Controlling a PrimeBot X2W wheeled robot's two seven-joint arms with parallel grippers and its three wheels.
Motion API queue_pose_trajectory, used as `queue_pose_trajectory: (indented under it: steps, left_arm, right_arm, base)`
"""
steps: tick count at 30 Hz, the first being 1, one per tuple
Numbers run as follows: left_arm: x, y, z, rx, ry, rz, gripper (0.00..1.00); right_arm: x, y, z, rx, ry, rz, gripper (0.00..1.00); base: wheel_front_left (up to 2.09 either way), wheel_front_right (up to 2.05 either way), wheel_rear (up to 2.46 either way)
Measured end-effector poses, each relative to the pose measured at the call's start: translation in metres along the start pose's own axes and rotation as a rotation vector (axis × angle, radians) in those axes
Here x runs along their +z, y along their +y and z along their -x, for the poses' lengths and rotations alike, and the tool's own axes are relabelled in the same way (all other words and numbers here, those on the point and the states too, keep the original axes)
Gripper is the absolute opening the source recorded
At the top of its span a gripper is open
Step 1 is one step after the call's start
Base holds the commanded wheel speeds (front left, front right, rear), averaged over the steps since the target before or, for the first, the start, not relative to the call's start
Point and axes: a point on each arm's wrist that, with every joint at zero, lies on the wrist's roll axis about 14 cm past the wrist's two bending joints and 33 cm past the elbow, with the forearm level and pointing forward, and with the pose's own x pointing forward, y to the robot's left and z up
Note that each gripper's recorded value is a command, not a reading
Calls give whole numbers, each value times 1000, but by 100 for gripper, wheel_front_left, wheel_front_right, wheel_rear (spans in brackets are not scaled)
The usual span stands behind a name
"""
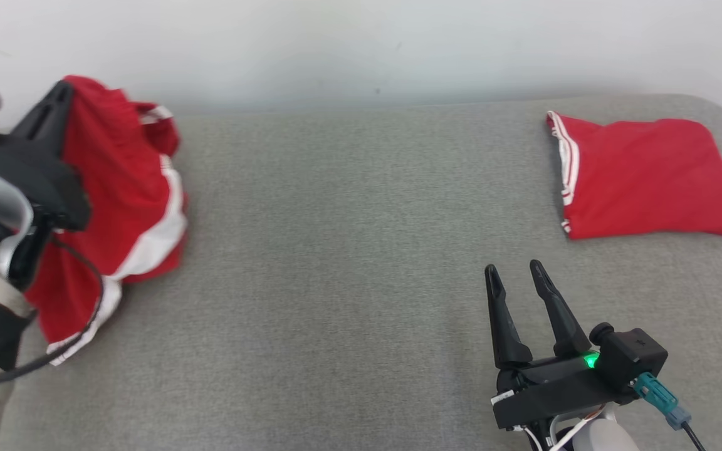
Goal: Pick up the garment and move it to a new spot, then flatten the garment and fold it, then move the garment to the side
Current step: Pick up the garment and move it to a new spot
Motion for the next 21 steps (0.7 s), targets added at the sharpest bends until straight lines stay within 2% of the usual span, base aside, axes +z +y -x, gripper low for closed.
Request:
queue_pose_trajectory:
  steps: [9,21]
  left_arm:
    - [29,-98,9,-223,-72,48,0]
    - [34,-237,48,-551,-77,147,0]
  right_arm:
    - [8,-20,17,-76,-14,9,100]
    - [20,-41,31,-150,-37,31,100]
  base:
    - [0,0,0]
    - [0,0,0]
